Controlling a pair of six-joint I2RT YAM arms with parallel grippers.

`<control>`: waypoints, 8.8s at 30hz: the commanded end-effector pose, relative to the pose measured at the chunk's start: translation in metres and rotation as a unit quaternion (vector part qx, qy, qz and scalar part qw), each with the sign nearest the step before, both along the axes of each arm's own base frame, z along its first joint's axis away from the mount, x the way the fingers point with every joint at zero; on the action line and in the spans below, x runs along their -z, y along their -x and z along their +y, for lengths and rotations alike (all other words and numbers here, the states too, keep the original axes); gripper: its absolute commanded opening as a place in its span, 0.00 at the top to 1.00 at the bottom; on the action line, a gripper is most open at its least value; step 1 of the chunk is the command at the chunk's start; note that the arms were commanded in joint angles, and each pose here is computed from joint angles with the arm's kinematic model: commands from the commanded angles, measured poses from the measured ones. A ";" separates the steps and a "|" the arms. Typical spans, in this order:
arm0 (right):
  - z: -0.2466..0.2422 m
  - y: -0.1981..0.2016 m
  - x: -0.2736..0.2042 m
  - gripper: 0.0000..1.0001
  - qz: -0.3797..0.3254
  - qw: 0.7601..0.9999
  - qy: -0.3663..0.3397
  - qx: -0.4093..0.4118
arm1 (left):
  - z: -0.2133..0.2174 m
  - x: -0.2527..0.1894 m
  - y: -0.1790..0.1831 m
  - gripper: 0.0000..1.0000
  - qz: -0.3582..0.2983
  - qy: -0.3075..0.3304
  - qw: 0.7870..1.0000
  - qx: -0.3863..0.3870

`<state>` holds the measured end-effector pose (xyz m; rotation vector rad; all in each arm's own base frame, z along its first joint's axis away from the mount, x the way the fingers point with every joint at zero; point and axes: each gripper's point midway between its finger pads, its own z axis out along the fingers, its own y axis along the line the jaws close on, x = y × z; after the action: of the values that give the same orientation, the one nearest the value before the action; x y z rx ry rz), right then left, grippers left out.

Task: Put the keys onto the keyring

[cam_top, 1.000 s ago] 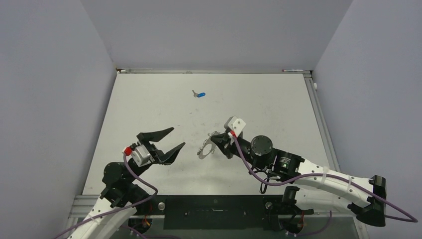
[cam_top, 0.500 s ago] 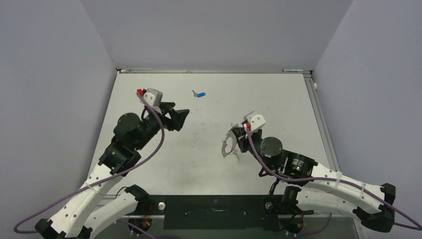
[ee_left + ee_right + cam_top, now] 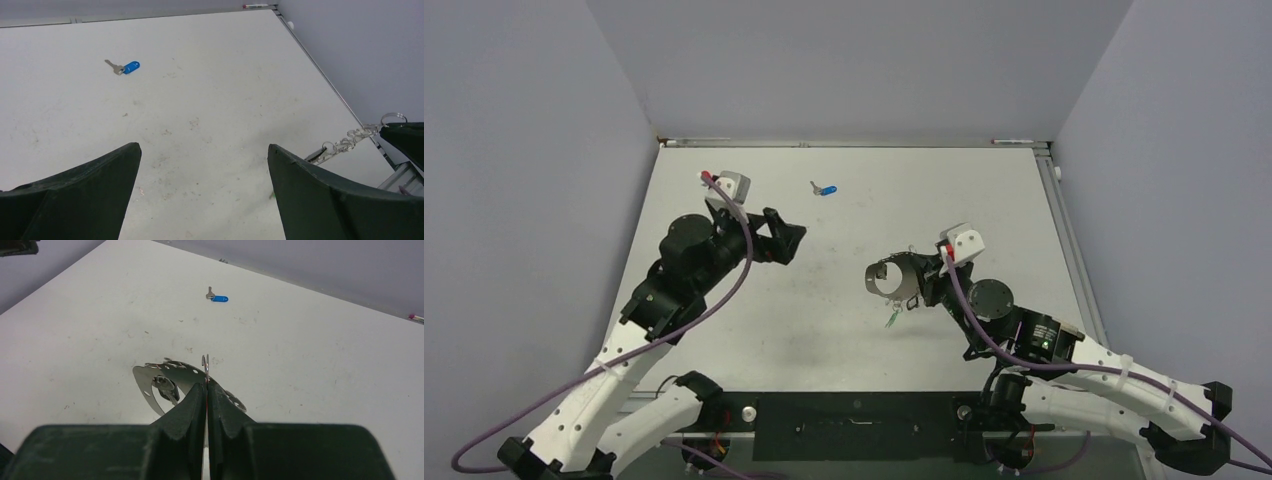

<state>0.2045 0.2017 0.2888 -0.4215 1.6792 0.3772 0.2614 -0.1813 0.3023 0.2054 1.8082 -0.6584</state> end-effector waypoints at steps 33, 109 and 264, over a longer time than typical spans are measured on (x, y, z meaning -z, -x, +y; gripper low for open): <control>-0.005 0.009 0.004 0.95 0.037 0.998 -0.050 -0.001 | -0.037 0.134 -0.307 0.43 0.223 -0.184 0.942 -0.171; 0.028 0.013 0.029 0.95 0.081 0.995 -0.028 -0.042 | -0.022 0.249 -0.142 1.00 0.260 -0.283 0.907 -0.173; 0.033 0.019 0.013 0.95 0.081 0.994 -0.049 -0.053 | -0.022 0.164 0.018 1.00 0.198 -0.071 0.969 -0.129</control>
<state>0.1778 0.2343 0.2357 -0.4892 1.8809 0.5533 0.2481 -0.1908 0.0998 -0.1616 2.2551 -0.3271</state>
